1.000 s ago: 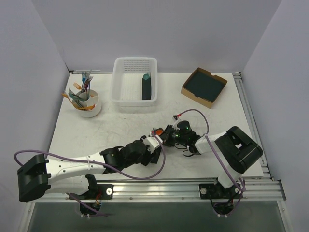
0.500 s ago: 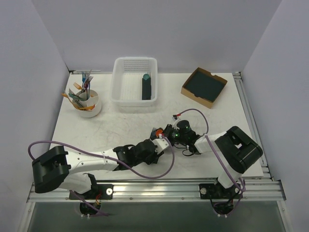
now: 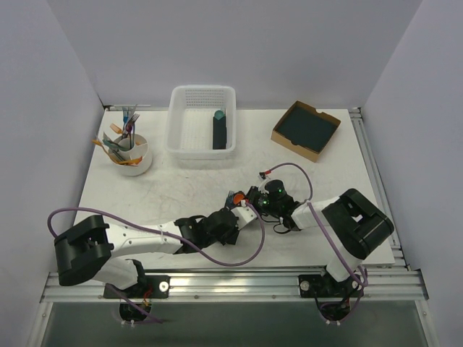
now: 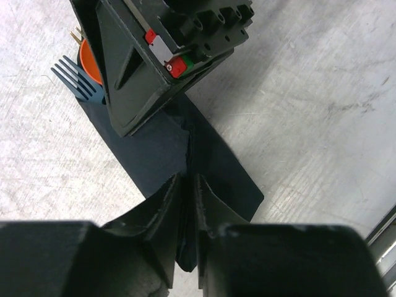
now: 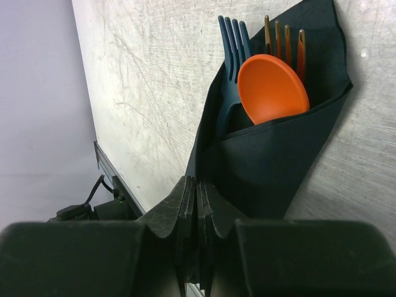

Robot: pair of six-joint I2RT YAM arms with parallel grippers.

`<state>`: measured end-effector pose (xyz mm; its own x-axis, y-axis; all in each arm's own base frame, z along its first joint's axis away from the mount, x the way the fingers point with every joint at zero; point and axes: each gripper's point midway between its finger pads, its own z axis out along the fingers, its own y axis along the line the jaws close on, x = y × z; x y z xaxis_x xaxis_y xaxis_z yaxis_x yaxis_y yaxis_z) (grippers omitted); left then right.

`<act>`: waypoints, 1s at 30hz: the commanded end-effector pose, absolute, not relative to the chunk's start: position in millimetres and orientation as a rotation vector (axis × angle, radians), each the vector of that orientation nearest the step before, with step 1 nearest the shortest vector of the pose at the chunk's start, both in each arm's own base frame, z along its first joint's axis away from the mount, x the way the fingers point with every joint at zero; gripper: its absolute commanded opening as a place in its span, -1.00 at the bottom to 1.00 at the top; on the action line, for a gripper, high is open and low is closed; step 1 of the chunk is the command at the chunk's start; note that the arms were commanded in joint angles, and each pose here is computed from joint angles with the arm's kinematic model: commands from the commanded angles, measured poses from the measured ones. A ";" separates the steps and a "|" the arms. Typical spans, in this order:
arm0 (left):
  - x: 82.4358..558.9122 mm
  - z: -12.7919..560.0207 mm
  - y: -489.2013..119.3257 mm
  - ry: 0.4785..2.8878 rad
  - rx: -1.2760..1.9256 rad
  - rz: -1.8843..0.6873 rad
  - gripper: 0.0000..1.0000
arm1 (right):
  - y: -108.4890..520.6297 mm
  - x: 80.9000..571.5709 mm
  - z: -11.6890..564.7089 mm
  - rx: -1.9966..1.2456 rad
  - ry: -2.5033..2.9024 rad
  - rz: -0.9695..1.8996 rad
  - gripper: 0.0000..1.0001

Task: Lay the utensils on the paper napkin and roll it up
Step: Roll the napkin at the center of the board.

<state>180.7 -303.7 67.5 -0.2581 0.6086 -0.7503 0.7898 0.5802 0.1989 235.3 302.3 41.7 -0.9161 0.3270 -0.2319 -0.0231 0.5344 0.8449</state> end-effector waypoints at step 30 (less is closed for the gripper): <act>190.5 77.8 -321.5 1.917 1.127 -0.274 -0.95 | 285.9 225.1 54.4 0.221 2.435 1.253 -0.40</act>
<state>181.9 -303.2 56.9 -0.2445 0.6426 -0.7261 0.7980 0.5587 0.2258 227.2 293.3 52.6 -0.9152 0.3214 -0.2433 -0.0248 0.5574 0.8299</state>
